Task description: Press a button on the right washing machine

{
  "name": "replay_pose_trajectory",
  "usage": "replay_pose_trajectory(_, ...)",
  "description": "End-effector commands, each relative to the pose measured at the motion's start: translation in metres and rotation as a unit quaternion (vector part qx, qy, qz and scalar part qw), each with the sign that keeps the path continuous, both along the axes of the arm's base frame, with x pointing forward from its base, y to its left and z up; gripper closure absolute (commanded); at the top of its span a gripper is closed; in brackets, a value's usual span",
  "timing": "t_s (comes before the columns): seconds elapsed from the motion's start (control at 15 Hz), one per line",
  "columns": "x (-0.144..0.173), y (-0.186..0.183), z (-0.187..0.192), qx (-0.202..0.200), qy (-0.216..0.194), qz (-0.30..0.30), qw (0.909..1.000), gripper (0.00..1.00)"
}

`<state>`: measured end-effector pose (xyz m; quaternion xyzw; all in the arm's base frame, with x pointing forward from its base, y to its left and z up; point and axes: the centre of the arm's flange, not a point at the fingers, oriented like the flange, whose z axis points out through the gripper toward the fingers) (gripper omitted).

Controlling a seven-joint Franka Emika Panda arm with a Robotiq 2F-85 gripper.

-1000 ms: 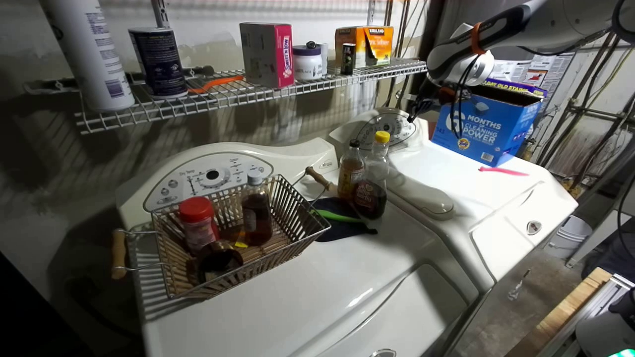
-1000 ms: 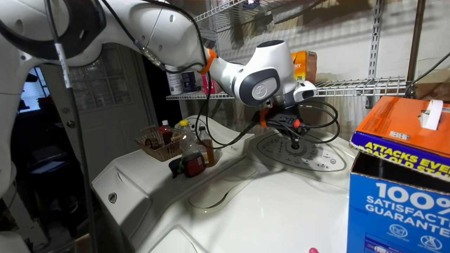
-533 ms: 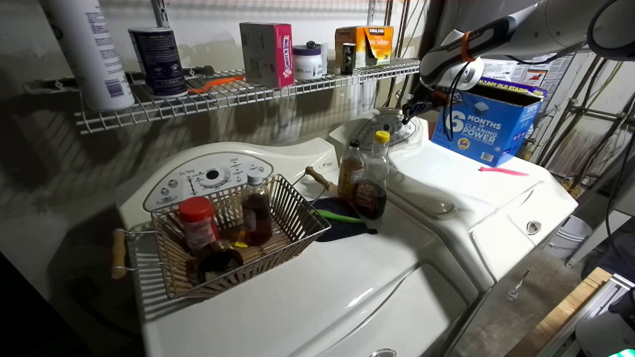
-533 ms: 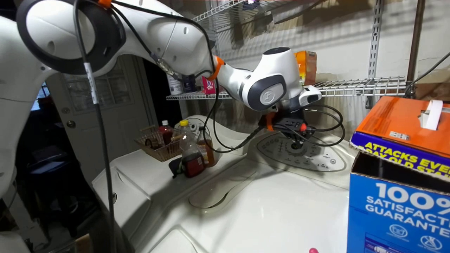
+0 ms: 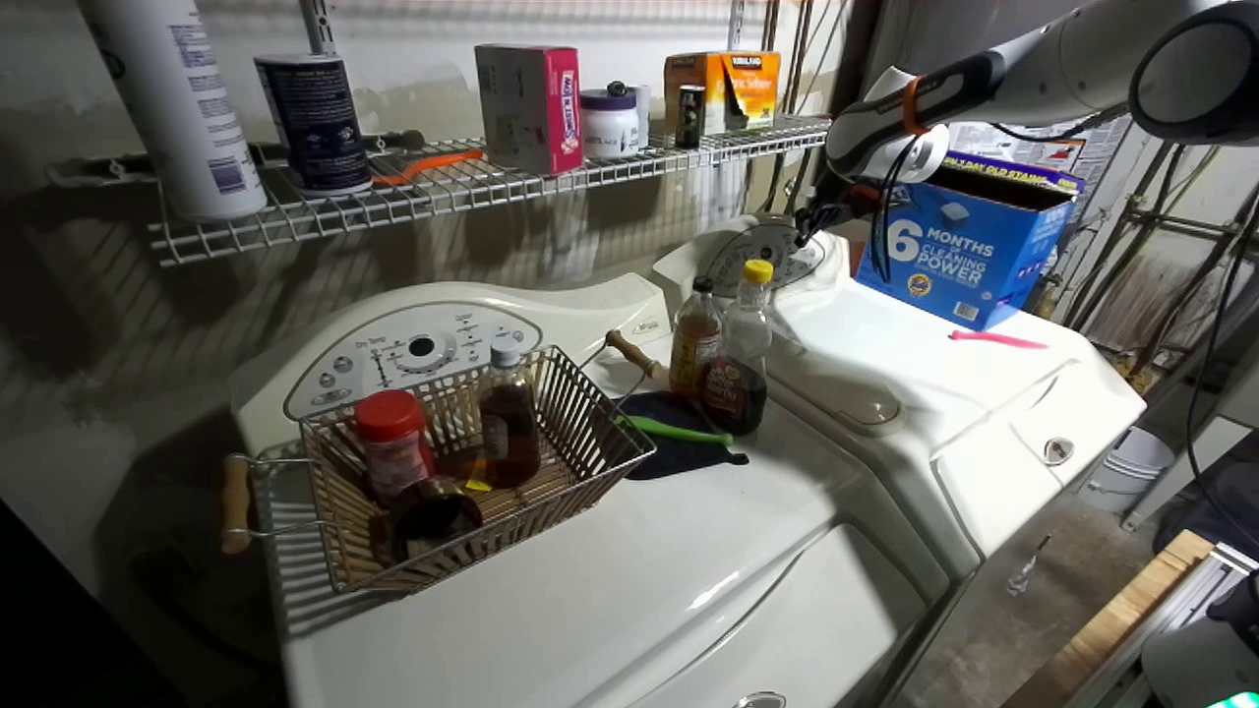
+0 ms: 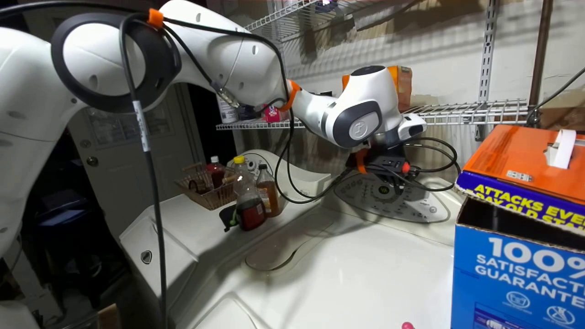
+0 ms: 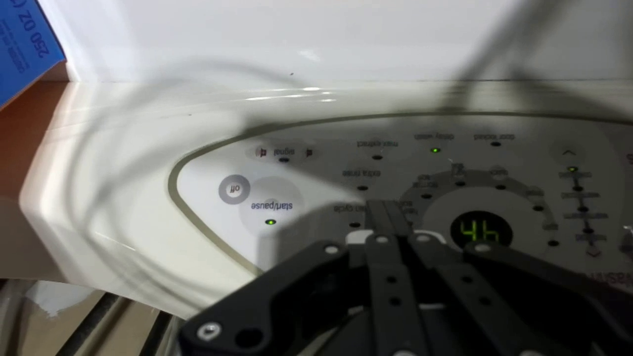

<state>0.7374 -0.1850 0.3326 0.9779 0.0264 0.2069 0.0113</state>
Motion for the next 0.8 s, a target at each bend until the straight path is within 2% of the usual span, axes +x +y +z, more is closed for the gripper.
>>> replay_pose_trajectory(0.0, 0.023, -0.008, -0.002, -0.008, 0.006, -0.002, 1.0, 1.0)
replay_pose_trajectory(0.73, 0.038, -0.018, -0.01, -0.007, 0.005, -0.004, 1.0, 1.0)
